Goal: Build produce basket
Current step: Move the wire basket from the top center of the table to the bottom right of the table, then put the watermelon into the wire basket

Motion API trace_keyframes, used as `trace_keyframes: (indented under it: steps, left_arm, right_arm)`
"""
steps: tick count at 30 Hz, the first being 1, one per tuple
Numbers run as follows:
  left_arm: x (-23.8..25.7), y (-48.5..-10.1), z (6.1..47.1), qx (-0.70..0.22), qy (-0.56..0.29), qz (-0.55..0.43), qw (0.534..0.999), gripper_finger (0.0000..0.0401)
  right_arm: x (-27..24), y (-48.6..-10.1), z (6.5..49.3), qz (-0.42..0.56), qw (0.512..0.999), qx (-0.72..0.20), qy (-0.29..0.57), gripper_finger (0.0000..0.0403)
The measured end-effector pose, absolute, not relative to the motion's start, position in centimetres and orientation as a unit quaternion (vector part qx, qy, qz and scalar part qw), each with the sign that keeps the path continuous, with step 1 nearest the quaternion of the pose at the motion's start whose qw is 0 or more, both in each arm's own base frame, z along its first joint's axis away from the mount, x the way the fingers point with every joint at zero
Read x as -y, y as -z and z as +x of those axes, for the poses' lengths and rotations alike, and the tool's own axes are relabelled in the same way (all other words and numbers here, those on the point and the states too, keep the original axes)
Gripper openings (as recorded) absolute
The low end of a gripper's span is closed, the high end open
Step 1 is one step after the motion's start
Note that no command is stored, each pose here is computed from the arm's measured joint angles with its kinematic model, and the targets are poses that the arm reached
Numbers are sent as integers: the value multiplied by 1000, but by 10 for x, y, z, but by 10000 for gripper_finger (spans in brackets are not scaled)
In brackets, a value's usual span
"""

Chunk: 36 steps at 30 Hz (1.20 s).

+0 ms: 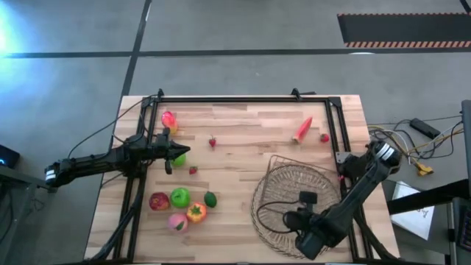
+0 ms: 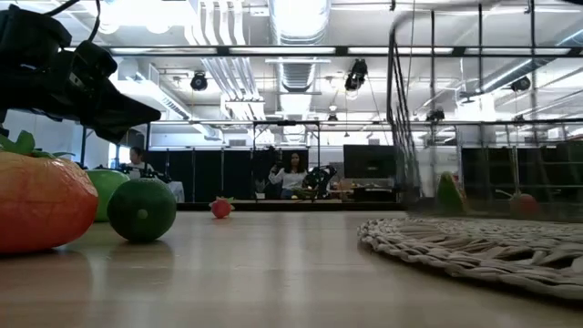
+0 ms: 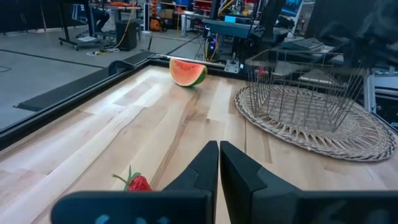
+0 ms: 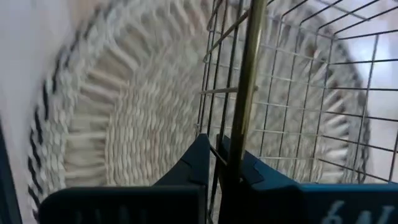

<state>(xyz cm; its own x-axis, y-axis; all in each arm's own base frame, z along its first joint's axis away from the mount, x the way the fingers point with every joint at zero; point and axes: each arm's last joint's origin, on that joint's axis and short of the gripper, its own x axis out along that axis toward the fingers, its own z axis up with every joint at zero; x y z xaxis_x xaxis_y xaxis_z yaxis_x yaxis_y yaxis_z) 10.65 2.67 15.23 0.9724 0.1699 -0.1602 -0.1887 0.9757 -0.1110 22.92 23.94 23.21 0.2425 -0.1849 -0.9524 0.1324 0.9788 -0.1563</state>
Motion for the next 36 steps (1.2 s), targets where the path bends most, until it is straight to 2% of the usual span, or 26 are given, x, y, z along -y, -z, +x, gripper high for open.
trace_keyframes:
  steps: [12, 18, 26, 29, 33, 36]
  left_arm:
    - [-27, -152, 107, -75, -91, -63, 991, 0]
    - [-27, -152, 107, -76, -90, -63, 991, 0]
    - [-27, -152, 107, -76, -90, -63, 991, 0]
    - [-27, -152, 107, -76, -91, -63, 991, 0]
    - [-27, -152, 107, -75, -90, -63, 991, 0]
    - [-27, -152, 107, -75, -90, -63, 991, 0]
  right_arm:
    - [-252, -213, 240, -41, 763, -639, 88, 13]
    - [-252, -219, 239, -9, 756, -650, 81, 58]
    - [-241, -258, 227, 57, 772, -630, 55, 138]
    - [-231, -282, 219, 89, 790, -605, 45, 145]
    - [-210, -310, 213, 116, 833, -536, 73, 140]
    - [-188, -324, 218, 115, 844, -517, 80, 137]
